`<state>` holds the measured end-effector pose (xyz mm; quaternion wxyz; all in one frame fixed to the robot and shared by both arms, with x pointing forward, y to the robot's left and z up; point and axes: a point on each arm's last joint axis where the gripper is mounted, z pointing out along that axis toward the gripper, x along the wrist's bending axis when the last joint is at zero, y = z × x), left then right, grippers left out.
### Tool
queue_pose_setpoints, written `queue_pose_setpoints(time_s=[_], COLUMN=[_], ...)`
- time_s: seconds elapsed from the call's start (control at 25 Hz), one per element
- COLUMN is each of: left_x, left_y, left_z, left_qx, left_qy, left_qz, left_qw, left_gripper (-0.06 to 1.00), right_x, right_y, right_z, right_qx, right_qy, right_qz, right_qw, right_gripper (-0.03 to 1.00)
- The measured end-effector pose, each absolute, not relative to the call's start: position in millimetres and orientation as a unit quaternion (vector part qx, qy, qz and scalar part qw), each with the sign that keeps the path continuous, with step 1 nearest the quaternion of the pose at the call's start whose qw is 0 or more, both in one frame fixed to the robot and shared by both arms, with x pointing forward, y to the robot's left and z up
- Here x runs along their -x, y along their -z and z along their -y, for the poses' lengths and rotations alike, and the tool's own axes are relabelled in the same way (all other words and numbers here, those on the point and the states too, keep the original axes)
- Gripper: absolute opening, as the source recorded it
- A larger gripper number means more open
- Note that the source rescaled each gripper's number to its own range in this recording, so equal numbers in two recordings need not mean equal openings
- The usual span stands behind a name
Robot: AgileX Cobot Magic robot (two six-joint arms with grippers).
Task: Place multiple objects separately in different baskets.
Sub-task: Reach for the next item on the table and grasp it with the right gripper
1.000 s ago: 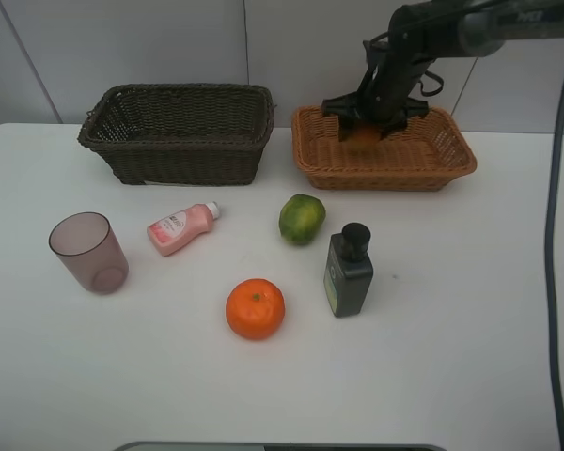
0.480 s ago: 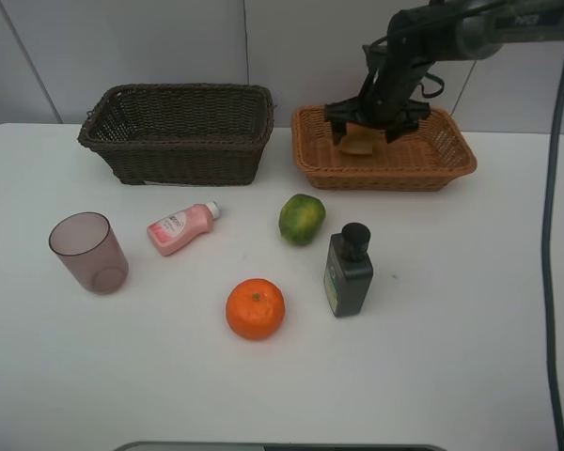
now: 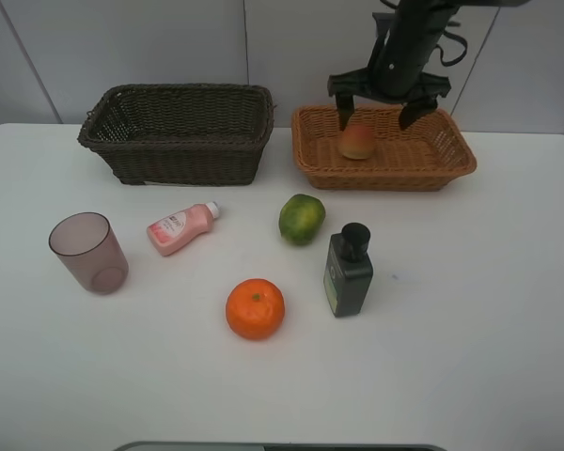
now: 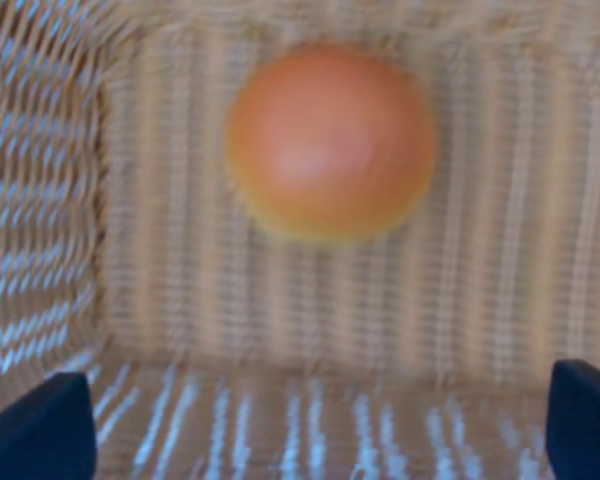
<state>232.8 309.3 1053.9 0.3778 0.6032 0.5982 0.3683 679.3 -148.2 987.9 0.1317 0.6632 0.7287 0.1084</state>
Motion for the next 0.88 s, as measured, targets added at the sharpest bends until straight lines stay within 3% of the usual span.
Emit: queue_pose_setpoints(time_s=[0.2,0.88], left_x=[-232.8,-232.8], left_y=[-1053.9,-1053.9], left_z=[-309.3,-309.3], left_qx=[-0.603,-0.603], left_qy=[-0.368,-0.368], left_qz=[-0.598,-0.598], left_qw=[0.378,0.378], left_gripper=[0.92,0.92], right_x=[-659.4,-606.4], right_y=[-990.0,-974.9], right_z=[133.3,37.3], right_qx=[-0.687,-0.717], right_qy=[-0.071,-0.097], right_qz=[-0.72,-0.686], right_qw=[0.071,0.074], right_gripper=[1.0,1.0])
